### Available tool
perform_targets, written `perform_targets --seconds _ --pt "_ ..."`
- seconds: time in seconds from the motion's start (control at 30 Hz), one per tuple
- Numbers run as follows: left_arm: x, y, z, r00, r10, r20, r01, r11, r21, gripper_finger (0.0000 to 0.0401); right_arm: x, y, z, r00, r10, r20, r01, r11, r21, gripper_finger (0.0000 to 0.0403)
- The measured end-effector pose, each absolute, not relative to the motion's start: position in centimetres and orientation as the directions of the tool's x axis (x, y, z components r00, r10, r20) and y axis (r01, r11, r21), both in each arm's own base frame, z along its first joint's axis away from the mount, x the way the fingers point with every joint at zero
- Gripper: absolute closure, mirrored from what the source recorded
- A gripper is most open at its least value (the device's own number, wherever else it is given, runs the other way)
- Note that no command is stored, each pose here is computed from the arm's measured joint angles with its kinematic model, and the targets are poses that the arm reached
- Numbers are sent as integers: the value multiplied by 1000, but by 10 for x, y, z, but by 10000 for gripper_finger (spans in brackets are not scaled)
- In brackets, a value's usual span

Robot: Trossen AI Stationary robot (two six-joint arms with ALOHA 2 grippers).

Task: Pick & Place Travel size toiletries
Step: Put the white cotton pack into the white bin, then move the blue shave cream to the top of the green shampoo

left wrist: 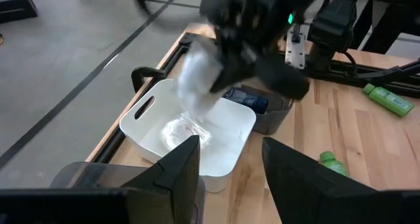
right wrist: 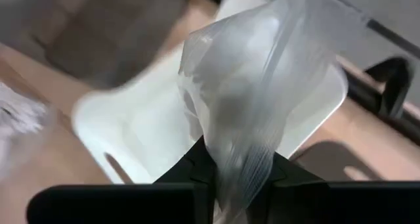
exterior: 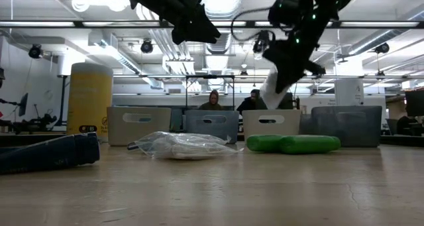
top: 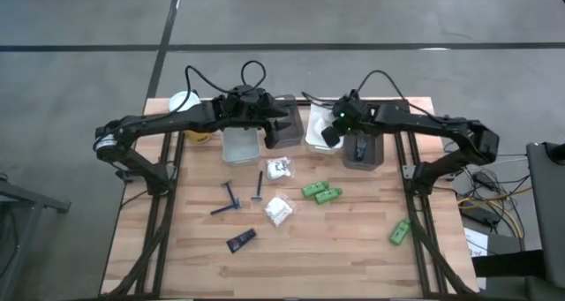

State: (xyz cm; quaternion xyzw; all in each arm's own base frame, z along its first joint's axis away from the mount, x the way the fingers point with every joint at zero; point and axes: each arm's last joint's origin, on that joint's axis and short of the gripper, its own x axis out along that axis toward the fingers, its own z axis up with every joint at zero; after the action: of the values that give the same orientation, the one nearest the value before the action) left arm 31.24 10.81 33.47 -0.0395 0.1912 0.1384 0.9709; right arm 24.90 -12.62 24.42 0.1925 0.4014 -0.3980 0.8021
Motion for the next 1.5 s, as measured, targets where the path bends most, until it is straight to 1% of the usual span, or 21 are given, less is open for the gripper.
perform_targets --seconds 0.1,0.23,0.37,0.47,0.6,0.93,1.1,1.3,1.5 --pt "312 108 335 889 253 -382 -284 959 -24 231 251 -127 228 336 -471 -816 792 610 -26 359" --pt "312 108 335 889 253 -382 -284 959 -25 231 257 -128 211 356 -428 -831 780 626 11 357" --pt "312 108 335 889 253 -382 -284 958 -25 231 261 -130 205 351 -410 -842 776 631 16 359" --pt "312 108 335 889 253 -382 -284 958 -26 231 263 -131 203 337 -407 -849 779 628 9 349" --pt "312 108 335 889 253 -382 -284 958 -26 231 264 -131 207 344 -410 -845 776 630 11 314" --pt "312 108 335 889 253 -382 -284 958 -25 231 259 -129 218 362 -426 -829 777 629 17 203" --pt "312 108 335 889 253 -382 -284 959 -25 231 255 -127 226 377 -436 -817 779 626 25 159" --pt "312 108 335 889 253 -382 -284 958 -25 231 241 -120 257 463 -478 -746 765 641 65 121" --pt "312 108 335 889 254 -382 -284 958 -25 231 214 -108 295 580 -532 -617 725 683 92 95"
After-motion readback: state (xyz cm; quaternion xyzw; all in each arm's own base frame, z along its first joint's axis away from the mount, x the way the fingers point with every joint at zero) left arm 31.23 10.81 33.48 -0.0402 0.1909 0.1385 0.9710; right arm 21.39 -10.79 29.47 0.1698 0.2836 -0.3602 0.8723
